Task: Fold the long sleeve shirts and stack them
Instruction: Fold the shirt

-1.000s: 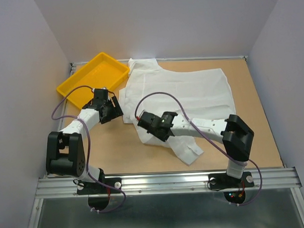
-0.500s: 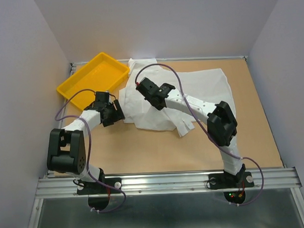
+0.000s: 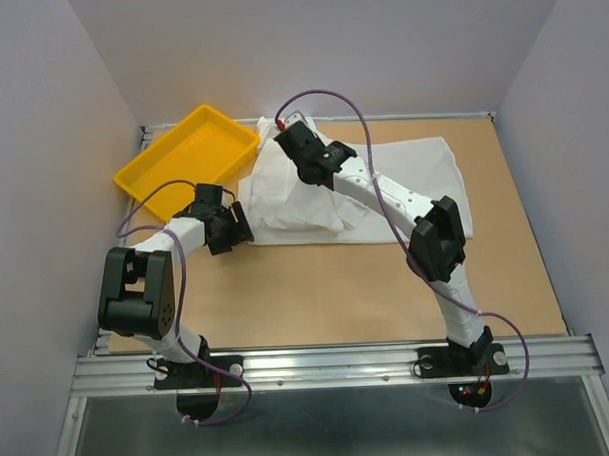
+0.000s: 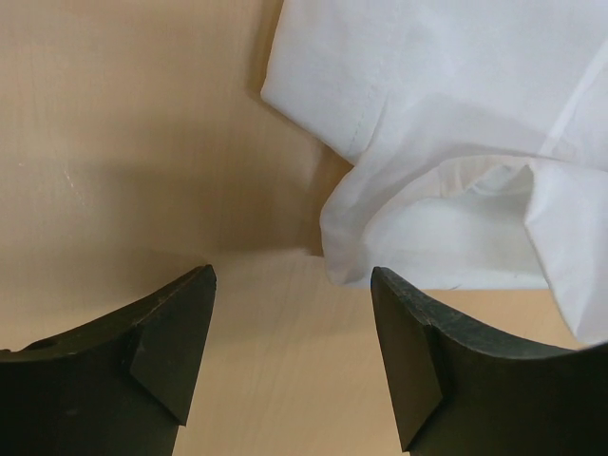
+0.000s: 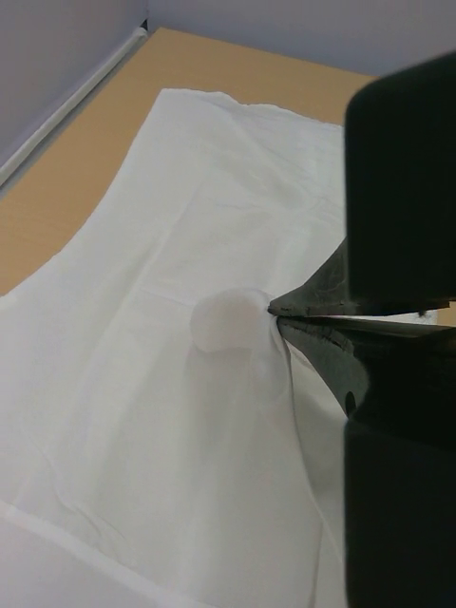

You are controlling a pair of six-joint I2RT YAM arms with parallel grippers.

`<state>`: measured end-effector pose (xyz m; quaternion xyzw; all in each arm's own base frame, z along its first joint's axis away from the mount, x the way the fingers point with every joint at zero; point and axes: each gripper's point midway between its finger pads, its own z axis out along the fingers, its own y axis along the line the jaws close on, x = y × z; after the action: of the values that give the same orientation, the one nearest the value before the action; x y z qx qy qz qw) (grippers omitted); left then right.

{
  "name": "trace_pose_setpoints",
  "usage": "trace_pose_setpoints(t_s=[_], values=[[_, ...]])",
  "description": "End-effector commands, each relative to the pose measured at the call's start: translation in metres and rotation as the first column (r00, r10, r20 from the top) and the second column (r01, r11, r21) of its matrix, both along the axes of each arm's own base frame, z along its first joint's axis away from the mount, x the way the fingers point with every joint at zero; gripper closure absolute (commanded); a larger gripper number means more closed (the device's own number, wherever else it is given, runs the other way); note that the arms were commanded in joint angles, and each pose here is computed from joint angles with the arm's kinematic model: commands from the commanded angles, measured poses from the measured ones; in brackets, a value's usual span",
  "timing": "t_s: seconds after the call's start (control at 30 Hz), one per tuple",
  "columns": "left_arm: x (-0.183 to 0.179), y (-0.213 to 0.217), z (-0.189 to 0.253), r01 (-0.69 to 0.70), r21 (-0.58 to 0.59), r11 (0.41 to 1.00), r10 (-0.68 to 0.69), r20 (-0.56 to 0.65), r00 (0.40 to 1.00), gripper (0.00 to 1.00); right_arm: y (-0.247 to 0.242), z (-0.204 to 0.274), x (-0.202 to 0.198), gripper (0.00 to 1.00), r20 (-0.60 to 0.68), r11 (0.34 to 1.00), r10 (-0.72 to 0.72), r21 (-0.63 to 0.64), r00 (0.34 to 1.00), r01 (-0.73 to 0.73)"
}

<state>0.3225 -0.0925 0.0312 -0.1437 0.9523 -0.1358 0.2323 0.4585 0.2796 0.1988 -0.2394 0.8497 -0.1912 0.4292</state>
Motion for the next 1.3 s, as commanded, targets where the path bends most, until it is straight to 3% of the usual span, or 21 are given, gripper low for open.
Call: trace_pose_setpoints(t_s=[0.0, 0.4, 0.83, 1.07, 1.1, 1.27], values=[[0.013, -0.007, 0.009, 0.020, -0.016, 1.000, -0.019, 0.037, 0.999, 0.22, 0.015, 0.015, 0.019, 0.90, 0.102, 1.000, -0.014, 0.027, 0.995, 0.011], [0.016, -0.012, -0.001, 0.001, -0.042, 0.999, 0.000, 0.014, 1.000, 0.26, 0.035, 0.014, 0.033, 0.88, 0.133, 0.998, 0.031, 0.057, 0.991, -0.039], [-0.028, -0.010, -0.037, -0.004, 0.006, 1.000, 0.005, -0.102, 0.995, 0.53, 0.045, 0.029, 0.044, 0.86, 0.195, 0.995, 0.029, 0.091, 0.980, -0.048], [-0.042, -0.002, -0.043, -0.012, 0.051, 0.999, 0.019, -0.132, 0.991, 0.59, 0.052, 0.044, 0.056, 0.82, 0.264, 0.990, 0.011, 0.131, 0.965, -0.047], [-0.044, -0.002, -0.044, -0.013, 0.053, 0.998, 0.020, -0.136, 0.991, 0.63, 0.053, 0.049, 0.058, 0.81, 0.283, 0.990, 0.001, 0.138, 0.959, -0.042], [-0.051, 0.000, -0.048, -0.012, 0.059, 0.998, 0.021, -0.155, 0.988, 0.65, 0.040, 0.051, 0.071, 0.79, 0.326, 0.987, -0.085, 0.159, 0.942, 0.034]])
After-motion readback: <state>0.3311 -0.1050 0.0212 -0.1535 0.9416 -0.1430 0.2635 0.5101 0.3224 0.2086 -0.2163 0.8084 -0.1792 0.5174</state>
